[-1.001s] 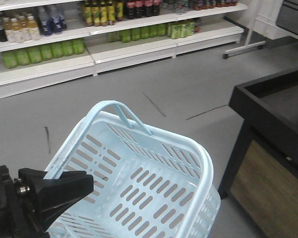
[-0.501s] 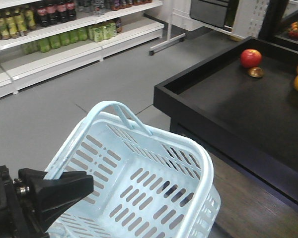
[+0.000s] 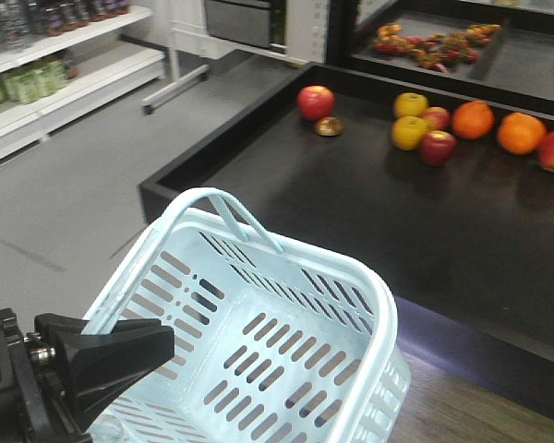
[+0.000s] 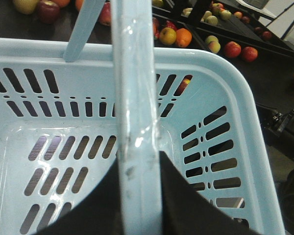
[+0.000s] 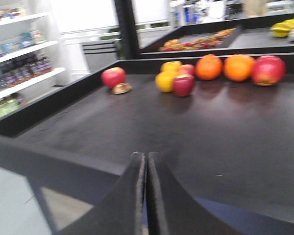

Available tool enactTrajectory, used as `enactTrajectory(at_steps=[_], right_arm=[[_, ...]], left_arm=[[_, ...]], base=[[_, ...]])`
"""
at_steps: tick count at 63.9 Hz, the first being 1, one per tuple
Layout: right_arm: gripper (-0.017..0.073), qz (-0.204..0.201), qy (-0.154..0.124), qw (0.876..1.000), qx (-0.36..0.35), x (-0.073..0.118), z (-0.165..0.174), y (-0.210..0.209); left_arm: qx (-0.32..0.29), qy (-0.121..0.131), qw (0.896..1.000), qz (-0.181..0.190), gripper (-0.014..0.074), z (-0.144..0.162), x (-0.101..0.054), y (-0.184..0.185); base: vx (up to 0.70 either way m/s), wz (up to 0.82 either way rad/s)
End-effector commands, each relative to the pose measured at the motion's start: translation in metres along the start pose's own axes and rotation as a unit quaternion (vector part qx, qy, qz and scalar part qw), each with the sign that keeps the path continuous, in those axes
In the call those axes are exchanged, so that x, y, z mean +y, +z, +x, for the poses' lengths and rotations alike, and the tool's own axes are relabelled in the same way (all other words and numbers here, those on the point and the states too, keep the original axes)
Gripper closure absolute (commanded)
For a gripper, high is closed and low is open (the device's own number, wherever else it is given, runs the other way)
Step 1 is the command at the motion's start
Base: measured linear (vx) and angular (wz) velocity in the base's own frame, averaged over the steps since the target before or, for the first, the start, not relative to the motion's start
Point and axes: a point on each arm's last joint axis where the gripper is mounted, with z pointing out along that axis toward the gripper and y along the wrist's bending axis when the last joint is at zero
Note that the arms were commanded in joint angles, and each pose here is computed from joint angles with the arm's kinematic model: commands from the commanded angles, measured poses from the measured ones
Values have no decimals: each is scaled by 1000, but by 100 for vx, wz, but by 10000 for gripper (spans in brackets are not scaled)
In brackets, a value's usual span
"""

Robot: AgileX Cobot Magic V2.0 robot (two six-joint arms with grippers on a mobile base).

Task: Pick three apples into basket with both arms
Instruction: 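Turn the base back toward the fruit table with apples and oranges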

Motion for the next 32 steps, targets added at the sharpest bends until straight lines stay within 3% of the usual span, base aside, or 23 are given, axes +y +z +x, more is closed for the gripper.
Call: enactTrajectory(at_steps=[1,32], right_arm=[[564,-8,-7,999,-35,1,-5,0],[564,-8,-7,999,-35,1,-5,0]], left_arm=[[-52,-11,999,3,600,-17,-5,-5],[-52,-11,999,3,600,-17,-5,-5]], base=[[10,-51],[8,-33]])
